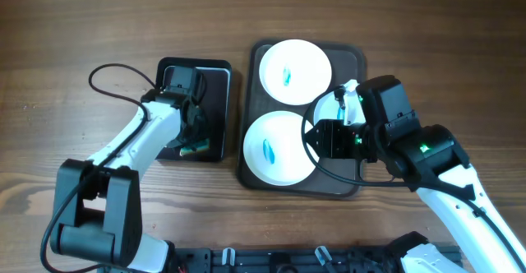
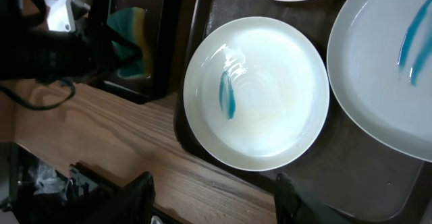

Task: Clean dirty plates on tray and stack at the side
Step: 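Reach left gripper to the green sponge and right gripper to the right plate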

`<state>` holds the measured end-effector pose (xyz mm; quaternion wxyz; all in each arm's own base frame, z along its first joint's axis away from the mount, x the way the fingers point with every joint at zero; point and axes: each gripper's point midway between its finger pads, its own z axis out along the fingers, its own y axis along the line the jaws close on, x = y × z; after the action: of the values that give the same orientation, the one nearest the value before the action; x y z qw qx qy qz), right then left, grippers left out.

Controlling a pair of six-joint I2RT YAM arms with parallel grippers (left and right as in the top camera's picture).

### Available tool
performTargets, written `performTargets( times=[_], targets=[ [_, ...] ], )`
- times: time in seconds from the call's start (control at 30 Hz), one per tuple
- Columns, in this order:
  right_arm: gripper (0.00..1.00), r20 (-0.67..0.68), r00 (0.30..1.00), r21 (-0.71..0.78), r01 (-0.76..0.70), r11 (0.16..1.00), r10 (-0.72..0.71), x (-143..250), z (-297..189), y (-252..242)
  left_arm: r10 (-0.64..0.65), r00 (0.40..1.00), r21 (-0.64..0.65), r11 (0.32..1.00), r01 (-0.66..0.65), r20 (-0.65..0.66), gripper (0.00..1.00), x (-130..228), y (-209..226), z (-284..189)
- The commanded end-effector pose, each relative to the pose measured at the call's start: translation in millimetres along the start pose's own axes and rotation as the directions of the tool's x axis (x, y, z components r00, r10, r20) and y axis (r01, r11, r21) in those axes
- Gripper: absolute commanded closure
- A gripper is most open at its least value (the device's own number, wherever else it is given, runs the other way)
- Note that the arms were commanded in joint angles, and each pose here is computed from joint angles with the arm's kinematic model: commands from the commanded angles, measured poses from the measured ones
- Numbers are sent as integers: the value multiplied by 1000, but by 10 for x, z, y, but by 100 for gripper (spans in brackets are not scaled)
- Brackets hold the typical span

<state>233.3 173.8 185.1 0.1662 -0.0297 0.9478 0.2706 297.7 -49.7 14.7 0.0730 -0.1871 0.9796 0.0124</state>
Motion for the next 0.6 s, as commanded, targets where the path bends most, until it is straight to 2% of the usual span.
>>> performTargets(
  times=[0.0, 0.07, 0.2, 0.23, 0.33, 0.47, 0.57],
  targets=[
    [43, 3, 1000, 18, -11, 1000, 11, 4, 26, -33, -9, 1000, -57, 998, 8, -17, 93, 154, 156, 176],
    [43, 3, 1000, 18, -24, 1000, 24, 4, 26, -33, -9, 1000, -49, 999, 9, -6, 96, 126, 139, 179],
    [45, 3, 1000, 18, -26, 1000, 25, 4, 26, -33, -6, 1000, -56, 998, 5, -17, 96, 40, 99, 6],
    [45, 4, 1000, 18, -25, 1000, 25, 3, 26, -32, 1, 1000, -55, 998, -2, -15, 94, 0, 78, -53],
    [45, 4, 1000, 18, -25, 1000, 25, 3, 26, -32, 41, 999, -53, 998, -41, -13, 65, -103, 29, -216],
    [45, 5, 1000, 18, -25, 1000, 25, 0, 26, -33, 46, 997, -120, 992, -39, 55, 48, -287, 120, -314],
    [45, 11, 1000, 16, -23, 1000, 23, -14, 26, -26, 32, 993, -141, 990, -15, 114, 46, -430, 171, -299]
  ],
)
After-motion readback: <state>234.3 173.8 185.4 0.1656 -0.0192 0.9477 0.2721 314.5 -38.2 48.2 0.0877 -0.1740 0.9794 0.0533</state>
